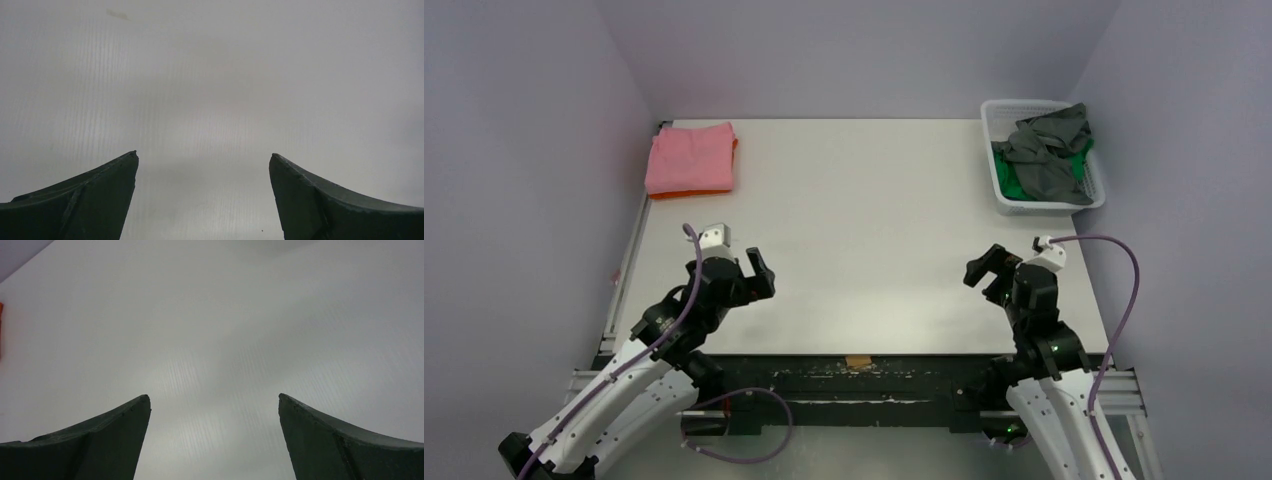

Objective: Fold and stack the t-shirts
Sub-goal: Grab crumpled tshirt from bin with the right arm

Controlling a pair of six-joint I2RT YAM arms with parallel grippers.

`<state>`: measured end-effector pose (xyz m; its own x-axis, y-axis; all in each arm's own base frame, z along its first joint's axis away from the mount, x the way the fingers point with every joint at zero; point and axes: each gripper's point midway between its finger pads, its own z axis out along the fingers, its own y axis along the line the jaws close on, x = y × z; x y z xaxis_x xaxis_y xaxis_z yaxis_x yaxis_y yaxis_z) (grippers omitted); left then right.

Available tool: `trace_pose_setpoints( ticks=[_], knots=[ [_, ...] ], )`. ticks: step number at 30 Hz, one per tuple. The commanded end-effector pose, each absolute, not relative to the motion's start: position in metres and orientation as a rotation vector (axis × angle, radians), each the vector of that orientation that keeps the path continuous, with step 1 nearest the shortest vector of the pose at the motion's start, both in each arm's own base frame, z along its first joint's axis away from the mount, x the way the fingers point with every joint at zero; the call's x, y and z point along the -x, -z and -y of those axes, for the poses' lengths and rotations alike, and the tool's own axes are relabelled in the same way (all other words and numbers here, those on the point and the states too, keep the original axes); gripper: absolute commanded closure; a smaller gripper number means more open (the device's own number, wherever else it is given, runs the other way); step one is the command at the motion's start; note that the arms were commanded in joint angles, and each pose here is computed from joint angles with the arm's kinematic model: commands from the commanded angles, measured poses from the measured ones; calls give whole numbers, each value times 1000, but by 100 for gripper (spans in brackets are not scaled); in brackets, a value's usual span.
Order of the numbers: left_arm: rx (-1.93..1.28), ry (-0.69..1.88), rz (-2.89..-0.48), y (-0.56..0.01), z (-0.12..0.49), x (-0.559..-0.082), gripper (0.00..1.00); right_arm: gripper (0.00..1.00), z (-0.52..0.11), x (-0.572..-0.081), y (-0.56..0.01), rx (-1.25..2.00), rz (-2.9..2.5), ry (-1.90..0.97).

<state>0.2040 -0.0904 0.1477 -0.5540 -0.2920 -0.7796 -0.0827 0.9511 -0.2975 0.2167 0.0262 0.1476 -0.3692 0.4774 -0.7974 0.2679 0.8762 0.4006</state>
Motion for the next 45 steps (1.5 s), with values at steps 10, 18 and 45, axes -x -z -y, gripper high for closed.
trace_pose_setpoints(
  ticks=[10,18,45],
  knots=[
    [237,273,-2142,-150,97,-213,0,1,-15,-276,-208,-555,-1837,-130],
    [271,255,-2119,-152,90,-213,0,1,20,-377,-244,-630,-1888,144],
    [234,179,-2150,-150,91,-223,0,79,170,-624,-190,-685,-1897,139]
  ],
)
